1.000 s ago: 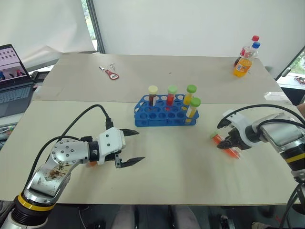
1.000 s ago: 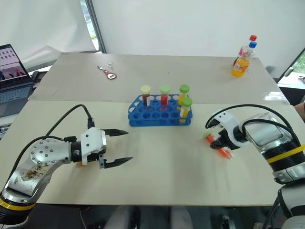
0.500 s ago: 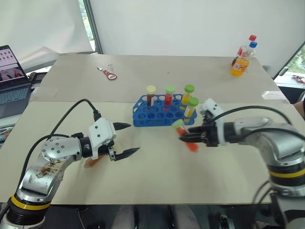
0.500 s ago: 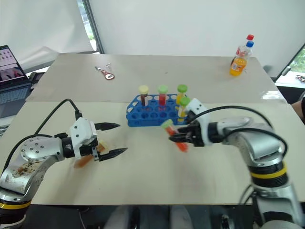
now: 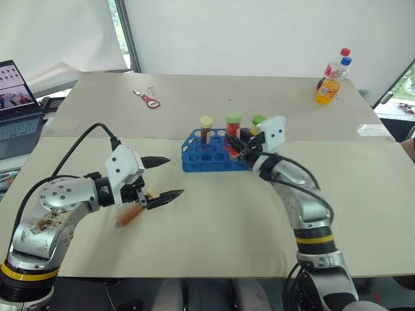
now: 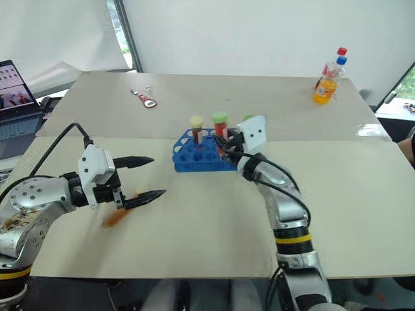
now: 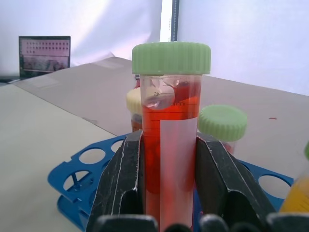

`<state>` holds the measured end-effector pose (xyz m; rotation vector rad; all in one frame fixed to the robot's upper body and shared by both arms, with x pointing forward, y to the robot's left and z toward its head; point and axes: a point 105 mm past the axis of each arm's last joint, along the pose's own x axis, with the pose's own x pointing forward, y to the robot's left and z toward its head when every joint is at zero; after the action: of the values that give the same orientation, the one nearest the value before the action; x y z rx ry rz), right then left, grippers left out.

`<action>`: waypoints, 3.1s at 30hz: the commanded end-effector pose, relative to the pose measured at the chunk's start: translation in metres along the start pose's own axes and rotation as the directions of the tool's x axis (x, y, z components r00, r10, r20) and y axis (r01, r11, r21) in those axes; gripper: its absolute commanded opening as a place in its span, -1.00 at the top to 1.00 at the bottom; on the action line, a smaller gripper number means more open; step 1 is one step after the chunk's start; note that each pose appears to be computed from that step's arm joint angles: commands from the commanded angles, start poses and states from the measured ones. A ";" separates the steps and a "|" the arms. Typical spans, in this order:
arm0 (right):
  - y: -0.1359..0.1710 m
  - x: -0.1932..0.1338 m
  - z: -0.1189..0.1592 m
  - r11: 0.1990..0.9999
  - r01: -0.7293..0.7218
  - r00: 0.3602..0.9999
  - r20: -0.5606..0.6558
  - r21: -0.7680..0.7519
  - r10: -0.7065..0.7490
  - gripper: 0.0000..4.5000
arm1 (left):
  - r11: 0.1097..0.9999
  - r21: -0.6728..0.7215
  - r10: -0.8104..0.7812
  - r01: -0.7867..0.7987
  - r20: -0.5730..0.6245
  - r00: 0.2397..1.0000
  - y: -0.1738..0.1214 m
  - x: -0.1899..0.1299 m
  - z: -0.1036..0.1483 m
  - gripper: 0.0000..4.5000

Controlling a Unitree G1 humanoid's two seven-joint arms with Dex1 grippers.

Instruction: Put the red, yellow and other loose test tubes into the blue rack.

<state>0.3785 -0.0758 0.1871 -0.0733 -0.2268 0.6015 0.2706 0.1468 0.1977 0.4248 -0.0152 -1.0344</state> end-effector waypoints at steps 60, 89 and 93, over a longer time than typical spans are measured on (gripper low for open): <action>0.072 -0.120 0.063 0.611 -0.785 0.567 -0.284 0.098 0.773 -0.66 | 0.982 -0.112 0.027 -0.150 -0.711 0.703 0.026 -0.034 -0.098 -1.00; 0.024 -0.155 0.058 0.888 -0.450 0.778 -0.529 -0.093 0.339 -0.68 | 0.998 -0.030 0.061 -0.055 0.259 0.964 0.072 0.109 0.042 0.61; 0.022 -0.142 0.075 0.923 -0.365 0.869 -0.402 -0.124 0.289 -0.68 | 0.996 -0.041 0.084 -0.075 0.317 0.945 0.071 0.132 0.032 0.61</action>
<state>0.2351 -0.1396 0.2118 -0.4133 0.2005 0.9266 0.3871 0.0563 0.2125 0.2027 -0.2186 -1.0447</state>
